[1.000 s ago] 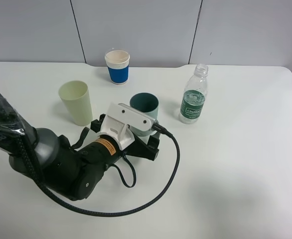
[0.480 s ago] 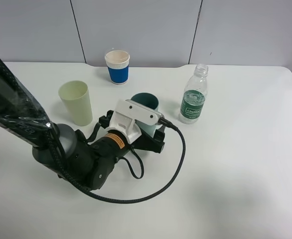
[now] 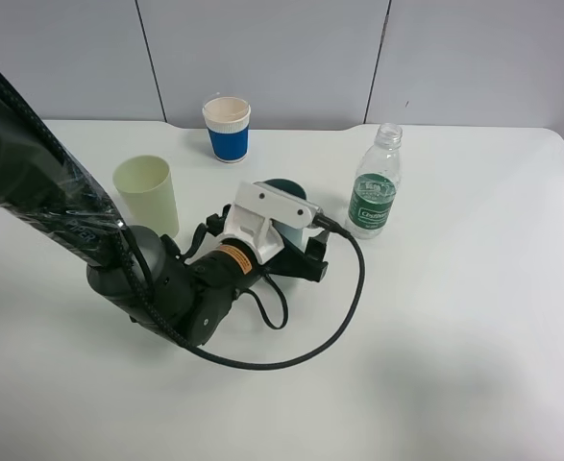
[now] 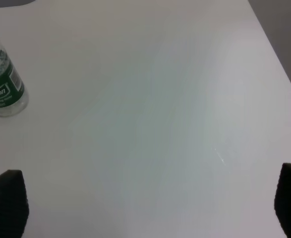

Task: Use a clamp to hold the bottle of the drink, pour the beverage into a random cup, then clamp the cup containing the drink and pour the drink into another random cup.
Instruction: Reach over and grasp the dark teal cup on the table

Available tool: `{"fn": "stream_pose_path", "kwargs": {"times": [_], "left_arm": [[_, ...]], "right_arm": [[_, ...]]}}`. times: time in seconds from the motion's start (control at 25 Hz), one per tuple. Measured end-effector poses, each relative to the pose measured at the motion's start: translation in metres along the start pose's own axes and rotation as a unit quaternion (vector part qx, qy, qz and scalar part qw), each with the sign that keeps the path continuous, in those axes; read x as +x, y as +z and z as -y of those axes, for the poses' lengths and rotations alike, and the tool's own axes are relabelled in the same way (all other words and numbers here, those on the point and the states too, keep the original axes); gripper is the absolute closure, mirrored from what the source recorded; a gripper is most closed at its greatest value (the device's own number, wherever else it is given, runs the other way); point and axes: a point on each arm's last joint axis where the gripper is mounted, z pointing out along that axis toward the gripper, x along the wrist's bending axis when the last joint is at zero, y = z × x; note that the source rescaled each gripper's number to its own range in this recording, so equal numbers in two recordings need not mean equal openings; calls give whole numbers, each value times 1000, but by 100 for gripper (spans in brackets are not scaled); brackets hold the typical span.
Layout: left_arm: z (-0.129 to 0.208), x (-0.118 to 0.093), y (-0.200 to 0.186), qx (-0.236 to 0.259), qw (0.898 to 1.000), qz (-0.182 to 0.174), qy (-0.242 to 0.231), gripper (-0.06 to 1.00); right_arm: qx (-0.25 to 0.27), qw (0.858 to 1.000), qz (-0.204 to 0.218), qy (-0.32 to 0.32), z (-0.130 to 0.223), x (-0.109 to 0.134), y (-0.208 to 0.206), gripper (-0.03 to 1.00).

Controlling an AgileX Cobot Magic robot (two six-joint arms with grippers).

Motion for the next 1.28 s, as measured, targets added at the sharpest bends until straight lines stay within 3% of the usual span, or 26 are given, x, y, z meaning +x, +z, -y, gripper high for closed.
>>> {"fn": "stream_pose_path", "kwargs": {"times": [0.04,0.12,0.68,1.04,1.28], "left_arm": [[0,1,0,0,1000,-1,-8,49],[0,1,0,1,1000,-2,-14,94],[0,8,-16,22,1000,-5,-14,94],[-11,39,-81,59,997,-49,-32,94],[-13,67,-126,64,990,-114,-53,94]], "right_arm": [[0,1000,0,0,0,0,0,-3],[0,1000,0,0,0,0,0,-3],[0,1000,0,0,0,0,0,-3],[0,1000,0,0,0,0,0,-3],[0,1000,0,0,0,0,0,-3]]}}
